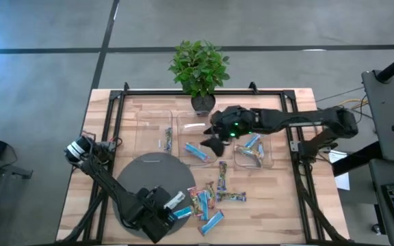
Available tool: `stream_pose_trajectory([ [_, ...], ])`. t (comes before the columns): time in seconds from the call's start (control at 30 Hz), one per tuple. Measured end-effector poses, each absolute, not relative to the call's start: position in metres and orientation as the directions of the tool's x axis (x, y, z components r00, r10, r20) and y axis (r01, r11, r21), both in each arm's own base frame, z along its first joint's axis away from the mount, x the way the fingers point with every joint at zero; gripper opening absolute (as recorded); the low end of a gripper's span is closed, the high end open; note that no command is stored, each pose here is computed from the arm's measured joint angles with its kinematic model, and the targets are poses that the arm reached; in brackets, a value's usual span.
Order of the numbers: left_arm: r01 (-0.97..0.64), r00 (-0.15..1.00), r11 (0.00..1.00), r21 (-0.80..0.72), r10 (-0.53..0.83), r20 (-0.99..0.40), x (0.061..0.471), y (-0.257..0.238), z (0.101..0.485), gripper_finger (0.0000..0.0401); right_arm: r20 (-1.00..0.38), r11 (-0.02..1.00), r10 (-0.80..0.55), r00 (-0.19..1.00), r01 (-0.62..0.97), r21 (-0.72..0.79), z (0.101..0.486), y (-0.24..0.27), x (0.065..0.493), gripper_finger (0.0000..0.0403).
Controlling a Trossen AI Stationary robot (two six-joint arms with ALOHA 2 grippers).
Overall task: Pick and place Granola Bars by type
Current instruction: Put the yellow granola bar into the right transparent bin
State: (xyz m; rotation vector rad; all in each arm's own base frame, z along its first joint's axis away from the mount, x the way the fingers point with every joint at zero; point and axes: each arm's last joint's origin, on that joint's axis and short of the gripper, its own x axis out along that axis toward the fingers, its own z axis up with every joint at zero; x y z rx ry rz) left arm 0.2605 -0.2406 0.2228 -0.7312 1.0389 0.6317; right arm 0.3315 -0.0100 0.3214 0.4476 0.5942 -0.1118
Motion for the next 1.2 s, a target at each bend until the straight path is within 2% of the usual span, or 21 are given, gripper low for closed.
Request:
stream_pose_trajectory([
  [0.07,-0.764,0.368,0.605,-0.225,0.122,-0.922,0.259,-0.24,0.219,0.0153,-0.629,0.946,-0.026,0.777,0.222,0.236,0.334,0.0,0.317,0.028],
  [0.17,-0.806,0.265,0.565,-0.177,0.077,-0.961,0.258,-0.232,0.208,0.0153,-0.719,0.967,-0.156,0.677,0.254,0.03,0.339,0.017,0.297,0.0281],
  [0.27,-0.8,0.209,0.576,-0.168,0.005,-0.978,0.263,-0.223,0.196,0.0153,-0.752,0.951,-0.269,0.602,0.29,-0.108,0.339,0.033,0.277,0.0281],
  [0.37,-0.784,0.216,0.594,-0.181,-0.013,-0.976,0.269,-0.218,0.193,0.0153,-0.753,0.912,-0.374,0.541,0.363,-0.192,0.338,0.042,0.257,0.0282],
  [0.5,-0.798,0.203,0.58,-0.166,-0.002,-0.979,0.276,-0.207,0.193,0.0153,-0.768,0.879,-0.416,0.488,0.432,-0.201,0.329,0.048,0.24,0.0283],
  [0.63,-0.796,0.182,0.59,-0.134,0.022,-0.983,0.281,-0.196,0.192,0.0153,-0.772,0.865,-0.41,0.486,0.476,-0.16,0.322,0.05,0.23,0.0281],
  [0.8,-0.778,0.217,0.602,-0.179,-0.009,-0.976,0.288,-0.195,0.194,0.0155,-0.785,0.856,-0.402,0.471,0.498,-0.14,0.314,0.05,0.225,0.0283],
  [0.93,-0.768,0.268,0.593,-0.241,-0.044,-0.962,0.293,-0.199,0.195,0.0171,-0.791,0.855,-0.405,0.46,0.496,-0.149,0.309,0.05,0.225,0.0279],
  [1.2,-0.768,0.268,0.595,-0.237,-0.039,-0.963,0.293,-0.199,0.195,0.021,-0.803,0.858,-0.408,0.435,0.483,-0.174,0.301,0.05,0.223,0.0283],
])
